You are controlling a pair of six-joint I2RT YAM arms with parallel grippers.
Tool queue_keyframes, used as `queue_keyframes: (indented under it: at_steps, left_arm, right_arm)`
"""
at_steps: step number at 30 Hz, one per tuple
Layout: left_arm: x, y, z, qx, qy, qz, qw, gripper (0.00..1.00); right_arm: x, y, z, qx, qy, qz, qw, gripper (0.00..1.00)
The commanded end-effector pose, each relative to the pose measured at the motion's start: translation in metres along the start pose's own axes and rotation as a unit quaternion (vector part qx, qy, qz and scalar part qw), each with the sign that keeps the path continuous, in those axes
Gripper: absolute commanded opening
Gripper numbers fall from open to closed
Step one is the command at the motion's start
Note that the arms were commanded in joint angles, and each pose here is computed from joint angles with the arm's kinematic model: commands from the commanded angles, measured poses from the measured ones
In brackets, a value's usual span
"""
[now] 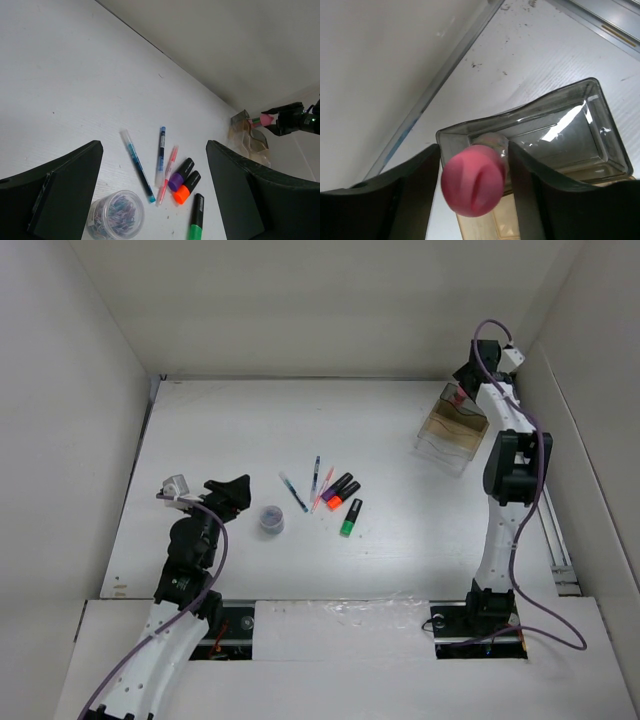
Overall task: Sort the stationery into containers
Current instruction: Place the stationery in the storage box.
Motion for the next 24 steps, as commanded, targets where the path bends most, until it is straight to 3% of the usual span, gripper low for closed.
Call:
queue_keyframes:
  at_steps: [1,3,6,13,19,21,22,23,24]
  left_arm:
    - [0.002,-0.009,0.004,0.003,-0.007,-0.020,1.000,0.82]
    - [0.002,-0.010,0.005,0.002,-0.010,-0.023,1.000,0.82]
    - [0.003,-0.007,0.002,0.003,-0.007,-0.020,1.000,0.82]
    - [0.006,-0.005,0.000,0.003,-0.007,-0.019,1.000,0.81]
    - [0.008,-0.001,-0.004,0.005,-0.002,-0.013,1.000,0.79]
    - [0.007,0.003,-0.007,0.001,0.001,-0.010,1.000,0.79]
    - [0.007,0.003,-0.007,0.001,0.001,-0.010,1.000,0.79]
    - [0.007,0.003,-0.007,0.003,0.006,-0.004,1.000,0.77]
    - [0.006,-0.002,-0.003,0.001,0.002,-0.009,1.000,0.77]
  right_arm:
    - [-0.013,0.019,0.022,0.004,-0.026,0.023,0.999,0.64]
    - [-0.026,0.023,0.034,0.009,-0.034,0.034,0.999,0.75]
    - [-0.052,0.036,0.055,0.019,-0.052,0.062,0.997,0.85]
    - [-0.133,0.058,0.102,0.047,-0.090,0.126,0.987,0.92]
    - [-0.202,0.076,0.083,0.062,-0.074,0.204,0.974,0.92]
    - [-0.225,0.088,0.060,0.054,-0.044,0.262,0.963,0.76]
    - [-0.231,0.096,0.024,0.040,-0.020,0.292,0.955,0.69]
    - [-0.255,0.101,0.017,0.036,-0.017,0.321,0.946,0.55]
    - [-0.265,0.105,-0.001,0.027,-0.006,0.333,0.943,0.32]
Point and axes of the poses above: each gripper's point midway between its finger pads, its own x axis out along the fingers, its own y axis along the line the jaws close on, z = x × y, the point moved 1 cm from there along -x, back along the fingers, and after that the axes turned 9 degrees about -x, right-handed, at the moved point
